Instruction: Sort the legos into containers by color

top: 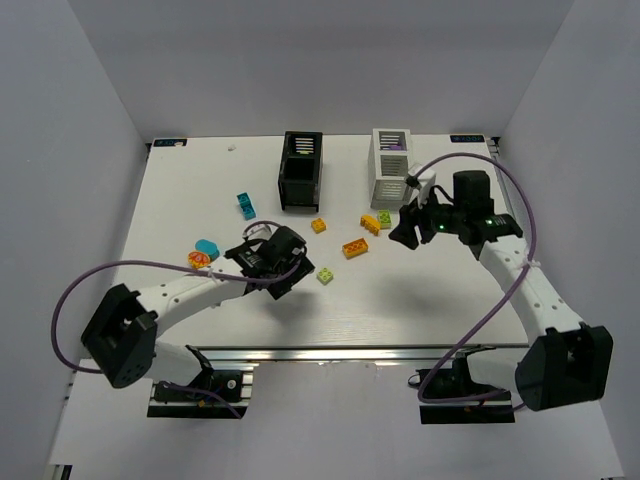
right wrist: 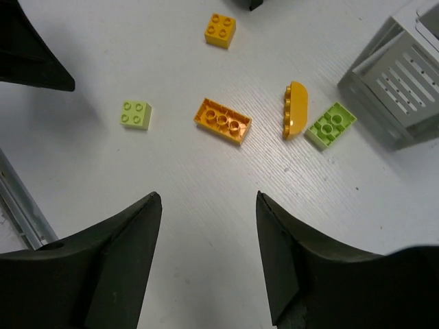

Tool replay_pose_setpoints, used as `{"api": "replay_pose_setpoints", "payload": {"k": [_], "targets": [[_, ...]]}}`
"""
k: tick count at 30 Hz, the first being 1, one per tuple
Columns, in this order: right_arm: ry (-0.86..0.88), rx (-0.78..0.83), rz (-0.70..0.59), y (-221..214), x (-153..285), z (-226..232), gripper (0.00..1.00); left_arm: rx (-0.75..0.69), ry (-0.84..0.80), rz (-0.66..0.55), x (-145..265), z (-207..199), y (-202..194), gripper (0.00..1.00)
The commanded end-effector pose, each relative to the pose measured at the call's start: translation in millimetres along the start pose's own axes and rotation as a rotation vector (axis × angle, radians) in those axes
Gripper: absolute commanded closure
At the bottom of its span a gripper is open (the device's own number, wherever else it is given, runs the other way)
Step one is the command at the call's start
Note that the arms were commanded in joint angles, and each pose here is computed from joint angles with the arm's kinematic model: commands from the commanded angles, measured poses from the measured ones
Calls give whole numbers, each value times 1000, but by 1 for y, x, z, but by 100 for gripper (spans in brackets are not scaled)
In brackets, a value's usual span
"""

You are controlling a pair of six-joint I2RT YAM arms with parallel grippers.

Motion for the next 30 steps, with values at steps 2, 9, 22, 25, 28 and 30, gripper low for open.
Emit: {"api": "replay_pose_setpoints", "payload": {"k": [2, 9, 22, 25, 28, 30], "targets": [[-54, -26, -30, -8, 21, 3, 37, 26, 44, -15, -7, -22, 2, 21], [-95, -57, -25, -22, 29, 2, 32, -19, 99, 16, -37, -49, 0, 21], [-115, -88, -15, -31, 30, -3, 30, -83, 207, 89, -84, -68, -10, 23], [-118, -95, -15, -33, 30, -3, 30, -101, 232, 99, -90, -70, -11, 26], [-120, -100, -15, -36, 29, -4, 30, -104, 237, 100, -91, -70, -12, 32], [-119, -99, -16, -37, 28, -4, 31, -110, 247, 100, -91, -69, -12, 42]]}}
Point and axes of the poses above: each gripper's point midway between its finger pads, its own x axis back along the fingers, its own z axis along the line the jaws close on, y = z × x, the point moved 9 cm from there along x, back along the fingers, and after that the axes turned 7 degrees about -x, right-handed, at the moved point
